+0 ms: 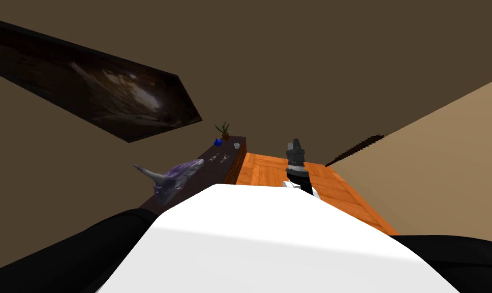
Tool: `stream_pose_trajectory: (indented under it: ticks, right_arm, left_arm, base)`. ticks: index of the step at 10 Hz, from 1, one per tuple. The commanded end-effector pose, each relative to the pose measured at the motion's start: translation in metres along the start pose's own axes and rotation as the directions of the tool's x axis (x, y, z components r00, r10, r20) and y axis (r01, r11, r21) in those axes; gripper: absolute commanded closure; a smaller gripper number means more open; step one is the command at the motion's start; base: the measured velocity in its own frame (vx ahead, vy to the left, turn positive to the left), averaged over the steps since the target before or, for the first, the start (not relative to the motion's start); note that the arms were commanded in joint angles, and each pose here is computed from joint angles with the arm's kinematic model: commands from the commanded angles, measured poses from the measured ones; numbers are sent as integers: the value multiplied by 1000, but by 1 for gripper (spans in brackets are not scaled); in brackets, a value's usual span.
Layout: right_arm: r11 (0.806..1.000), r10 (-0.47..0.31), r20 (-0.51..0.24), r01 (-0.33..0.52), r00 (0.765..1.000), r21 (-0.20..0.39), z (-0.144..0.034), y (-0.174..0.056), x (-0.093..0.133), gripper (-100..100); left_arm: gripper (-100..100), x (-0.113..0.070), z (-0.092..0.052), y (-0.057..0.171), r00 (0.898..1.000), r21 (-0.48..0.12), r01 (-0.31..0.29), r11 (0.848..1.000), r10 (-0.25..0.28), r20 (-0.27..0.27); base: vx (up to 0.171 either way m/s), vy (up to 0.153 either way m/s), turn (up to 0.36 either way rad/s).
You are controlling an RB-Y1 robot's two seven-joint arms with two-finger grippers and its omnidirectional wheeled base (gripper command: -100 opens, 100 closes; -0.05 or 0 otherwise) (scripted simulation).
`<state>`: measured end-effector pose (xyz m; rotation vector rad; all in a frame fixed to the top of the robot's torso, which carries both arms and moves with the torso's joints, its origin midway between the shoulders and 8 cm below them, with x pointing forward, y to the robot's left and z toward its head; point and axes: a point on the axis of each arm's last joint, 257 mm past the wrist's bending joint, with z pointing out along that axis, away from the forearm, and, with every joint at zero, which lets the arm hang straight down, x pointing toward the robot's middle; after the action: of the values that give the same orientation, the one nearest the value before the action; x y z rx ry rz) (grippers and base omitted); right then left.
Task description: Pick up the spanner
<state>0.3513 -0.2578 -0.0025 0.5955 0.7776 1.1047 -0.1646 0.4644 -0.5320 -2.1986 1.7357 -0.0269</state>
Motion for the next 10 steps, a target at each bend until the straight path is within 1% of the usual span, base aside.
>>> stream_pose_trajectory:
  ticks: [1,2,3,4,6,7,9,10]
  right_arm:
    - [1000,0,0,0,1000,0,0,0,0,0]
    - [1000,0,0,0,1000,0,0,0,0,0]
    - [1000,0,0,0,1000,0,0,0,0,0]
    - [1000,0,0,0,1000,0,0,0,0,0]
    - [1000,0,0,0,1000,0,0,0,0,0]
    - [1000,0,0,0,1000,0,0,0,0,0]
    - [1000,0,0,0,1000,0,0,0,0,0]
    - [1000,0,0,0,1000,0,0,0,0,0]
  left_arm:
    - [-100,-23,-5,30,999,-91,35,995,-32,37]
    - [-100,-23,-5,30,999,-91,35,995,-32,37]
    - [-100,-33,-8,47,997,-136,56,989,-48,56]
    - [-100,-33,-8,47,997,-136,56,989,-48,56]
    - [-100,-48,-13,72,993,-209,95,973,-77,90]
    - [-100,-53,-15,82,990,-236,113,965,-90,104]
    - [-100,-56,-15,95,986,-276,143,951,-113,121]
    - [-100,-51,-12,100,984,-294,163,942,-132,121]
  base:
    - [117,79,-393]
    - [66,49,-83]
    - [57,25,-166]
    - [44,21,-128]
    - [57,35,-253]
    - [71,71,-254]
    - [72,63,-207]
    - [59,63,-173]
